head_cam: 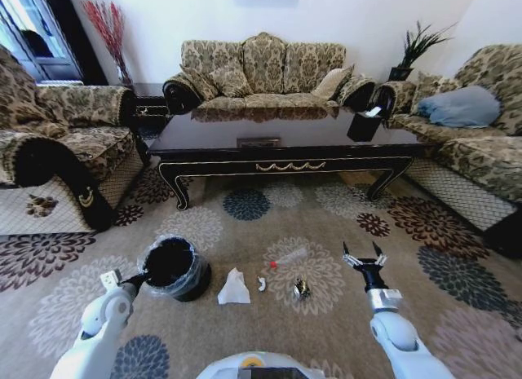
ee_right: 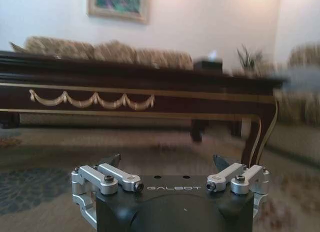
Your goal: Move to the front of the table and pick up the trash from the floor, then place it into the trash bin.
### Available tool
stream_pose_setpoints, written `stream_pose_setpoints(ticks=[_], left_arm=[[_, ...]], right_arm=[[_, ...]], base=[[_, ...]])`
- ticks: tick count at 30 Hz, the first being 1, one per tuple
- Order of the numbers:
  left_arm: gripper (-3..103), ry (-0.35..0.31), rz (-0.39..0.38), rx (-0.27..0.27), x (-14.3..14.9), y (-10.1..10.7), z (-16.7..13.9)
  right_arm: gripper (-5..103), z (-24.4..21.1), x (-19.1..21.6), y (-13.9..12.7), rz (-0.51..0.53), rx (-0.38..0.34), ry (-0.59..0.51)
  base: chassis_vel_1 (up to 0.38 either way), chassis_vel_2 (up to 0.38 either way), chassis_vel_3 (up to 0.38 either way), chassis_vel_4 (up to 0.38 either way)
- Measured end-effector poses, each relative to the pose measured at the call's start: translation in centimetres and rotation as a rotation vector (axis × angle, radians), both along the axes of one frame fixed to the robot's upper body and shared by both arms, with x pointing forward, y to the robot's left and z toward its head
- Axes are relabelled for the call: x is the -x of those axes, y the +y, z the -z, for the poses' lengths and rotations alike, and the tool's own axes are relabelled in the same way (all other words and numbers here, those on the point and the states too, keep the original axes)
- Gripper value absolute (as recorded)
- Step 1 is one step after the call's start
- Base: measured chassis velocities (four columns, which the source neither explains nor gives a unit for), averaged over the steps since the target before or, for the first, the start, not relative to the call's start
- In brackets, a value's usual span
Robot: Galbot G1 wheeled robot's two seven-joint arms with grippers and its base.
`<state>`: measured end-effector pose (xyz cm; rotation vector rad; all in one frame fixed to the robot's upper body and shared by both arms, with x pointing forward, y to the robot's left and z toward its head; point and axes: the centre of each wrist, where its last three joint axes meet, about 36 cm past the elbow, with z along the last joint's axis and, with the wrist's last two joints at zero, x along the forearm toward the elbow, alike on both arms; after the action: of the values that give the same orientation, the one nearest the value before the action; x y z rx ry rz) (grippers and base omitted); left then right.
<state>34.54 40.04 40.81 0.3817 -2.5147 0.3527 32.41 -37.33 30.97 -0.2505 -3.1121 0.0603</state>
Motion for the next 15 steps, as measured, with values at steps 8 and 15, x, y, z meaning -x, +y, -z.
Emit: stream_pose_setpoints(ticks=[8, 15], left_arm=[[3, -0.052, 0.004, -0.007, 1.0, -0.4, -3.0], [3, -0.059, 0.002, -0.014, 0.9, 0.0, -4.2]], right_arm=[[100, 0.9, 1.4, 3.7, 0.005, -0.043, 0.161], [100, 1.0, 4.1, 6.9, -0.117, 0.002, 0.229]], base=[[0.0, 0.0, 0.0, 0.0], [0.0, 0.0, 0.0, 0.0]])
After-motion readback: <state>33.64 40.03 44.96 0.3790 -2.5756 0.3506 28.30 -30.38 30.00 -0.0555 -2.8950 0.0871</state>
